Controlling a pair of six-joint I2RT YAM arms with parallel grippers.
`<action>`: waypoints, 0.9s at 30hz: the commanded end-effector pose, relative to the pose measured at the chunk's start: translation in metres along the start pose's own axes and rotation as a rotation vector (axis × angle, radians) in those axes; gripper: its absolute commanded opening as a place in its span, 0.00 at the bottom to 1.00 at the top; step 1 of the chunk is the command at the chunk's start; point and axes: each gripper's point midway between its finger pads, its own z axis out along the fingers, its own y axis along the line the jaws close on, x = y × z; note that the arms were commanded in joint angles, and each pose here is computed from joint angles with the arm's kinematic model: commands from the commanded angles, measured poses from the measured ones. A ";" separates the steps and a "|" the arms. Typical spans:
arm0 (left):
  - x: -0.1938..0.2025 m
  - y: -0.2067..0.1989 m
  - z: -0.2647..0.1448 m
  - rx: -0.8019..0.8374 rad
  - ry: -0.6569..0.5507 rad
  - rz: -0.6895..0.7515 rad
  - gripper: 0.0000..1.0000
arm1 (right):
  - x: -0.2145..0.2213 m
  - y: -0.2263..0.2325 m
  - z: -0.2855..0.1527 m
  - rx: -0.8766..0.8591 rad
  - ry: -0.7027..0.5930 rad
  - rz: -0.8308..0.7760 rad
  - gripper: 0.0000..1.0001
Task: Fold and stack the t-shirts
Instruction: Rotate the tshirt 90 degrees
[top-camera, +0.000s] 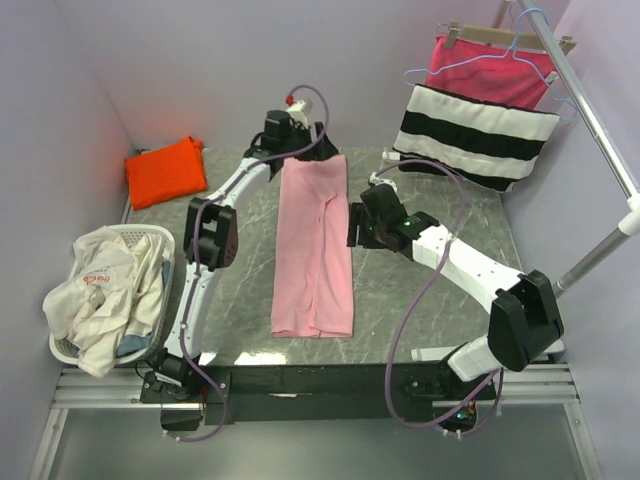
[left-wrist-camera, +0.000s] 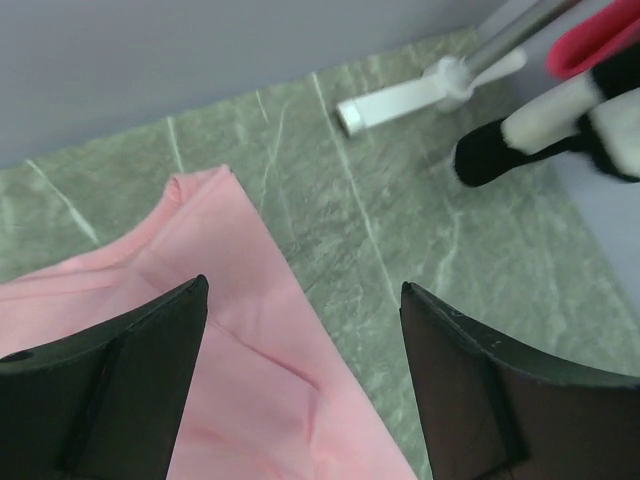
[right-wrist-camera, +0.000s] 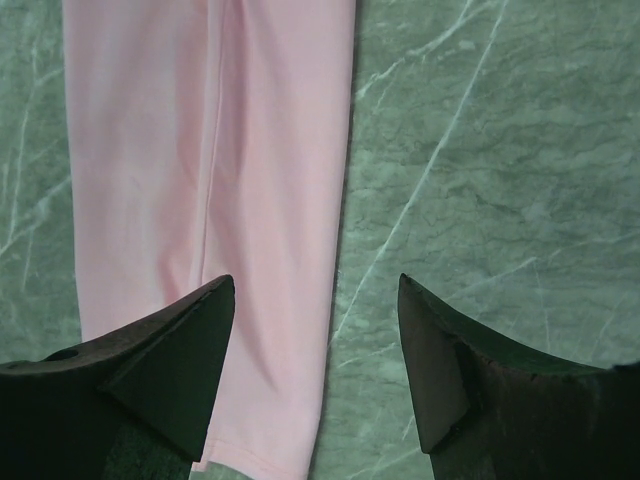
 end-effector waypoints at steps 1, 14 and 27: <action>0.033 0.010 0.022 -0.107 0.045 0.080 0.82 | -0.016 0.007 0.006 -0.018 -0.036 0.009 0.73; 0.021 0.051 0.011 -0.442 -0.043 0.177 0.80 | -0.005 -0.005 0.014 -0.010 -0.007 0.039 0.73; 0.032 0.073 0.015 -0.518 -0.035 0.172 0.80 | 0.005 -0.001 0.025 -0.030 0.043 0.030 0.73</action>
